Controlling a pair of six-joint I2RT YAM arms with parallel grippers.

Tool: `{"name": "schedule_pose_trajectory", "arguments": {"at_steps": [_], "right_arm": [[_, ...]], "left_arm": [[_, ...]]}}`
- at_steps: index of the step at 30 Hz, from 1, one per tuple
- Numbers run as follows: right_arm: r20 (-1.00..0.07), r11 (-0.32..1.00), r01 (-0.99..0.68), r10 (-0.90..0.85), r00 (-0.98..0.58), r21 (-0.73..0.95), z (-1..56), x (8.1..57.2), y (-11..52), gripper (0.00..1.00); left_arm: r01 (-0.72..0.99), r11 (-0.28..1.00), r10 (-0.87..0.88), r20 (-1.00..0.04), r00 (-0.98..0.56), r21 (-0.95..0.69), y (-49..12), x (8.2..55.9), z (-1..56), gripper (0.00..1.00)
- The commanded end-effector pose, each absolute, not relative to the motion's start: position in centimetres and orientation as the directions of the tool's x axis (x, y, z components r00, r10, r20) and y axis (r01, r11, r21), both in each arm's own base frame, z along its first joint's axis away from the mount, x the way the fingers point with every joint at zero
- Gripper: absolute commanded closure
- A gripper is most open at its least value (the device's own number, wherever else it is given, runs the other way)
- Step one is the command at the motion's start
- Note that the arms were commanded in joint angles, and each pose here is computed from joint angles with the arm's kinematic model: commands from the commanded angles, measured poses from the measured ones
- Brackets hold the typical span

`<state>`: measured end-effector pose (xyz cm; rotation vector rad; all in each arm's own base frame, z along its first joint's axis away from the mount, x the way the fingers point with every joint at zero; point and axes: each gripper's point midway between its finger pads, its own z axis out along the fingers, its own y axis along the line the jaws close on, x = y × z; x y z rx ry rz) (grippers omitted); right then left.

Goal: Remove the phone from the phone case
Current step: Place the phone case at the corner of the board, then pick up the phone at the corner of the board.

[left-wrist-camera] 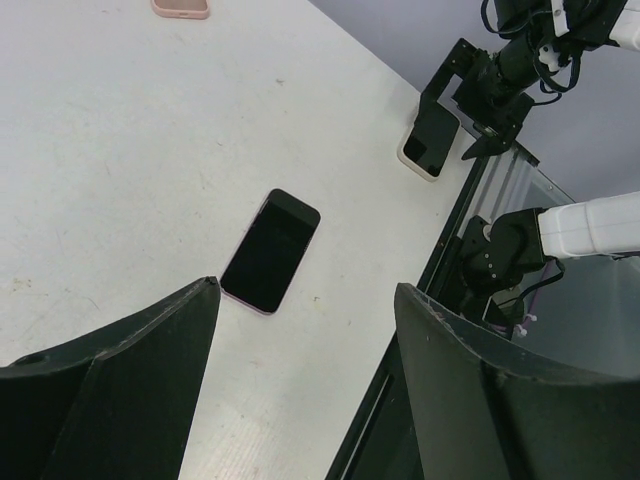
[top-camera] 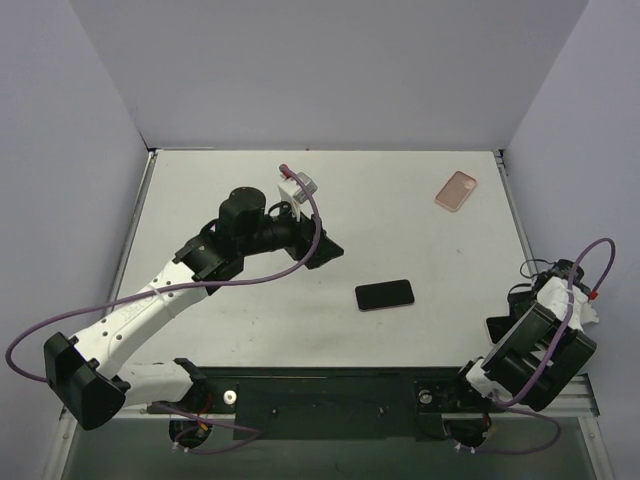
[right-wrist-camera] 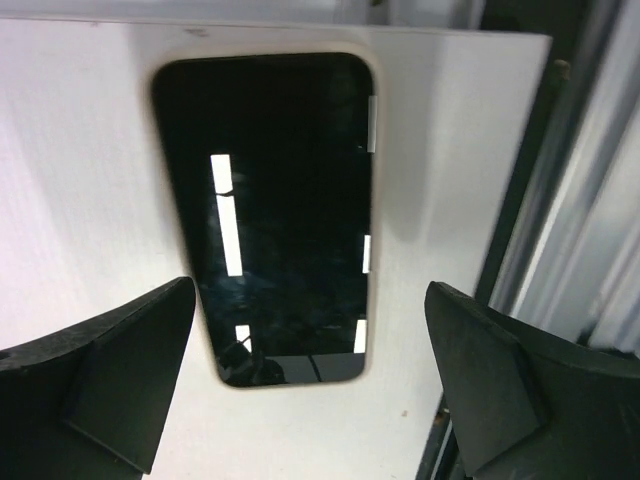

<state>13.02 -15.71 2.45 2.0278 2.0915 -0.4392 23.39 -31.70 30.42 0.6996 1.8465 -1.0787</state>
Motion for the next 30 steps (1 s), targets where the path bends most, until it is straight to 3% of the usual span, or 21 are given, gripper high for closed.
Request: {"name": "schedule_pose_trajectory", "arguments": {"at_steps": [1, 9, 19, 30], "right_arm": [[-0.359, 0.090, 0.996, 0.930, -0.082, 0.006, 2.5, 15.3, -16.6, 0.07], [-0.299, 0.095, 0.995, 0.950, -0.096, -0.018, 1.2, 15.4, -16.1, 0.06], [-0.322, 0.019, 0.991, 0.945, -0.062, -0.133, 1.2, 13.3, -16.8, 0.05], [-0.269, 0.056, 0.988, 0.959, -0.093, -0.141, 0.0, 14.2, -16.5, 0.08]], "left_arm": [[0.808, 0.473, 0.023, -0.911, -0.411, -0.352, -31.7, 24.0, 31.7, 0.19], [0.809, 0.450, 0.043, -0.895, -0.444, -0.379, -32.3, 24.2, 31.0, 0.20], [0.795, 0.478, 0.050, -0.892, -0.450, -0.375, -32.1, 24.9, 30.0, 0.20], [0.788, 0.489, 0.048, -0.891, -0.452, -0.374, -32.0, 25.3, 29.8, 0.20]]}}
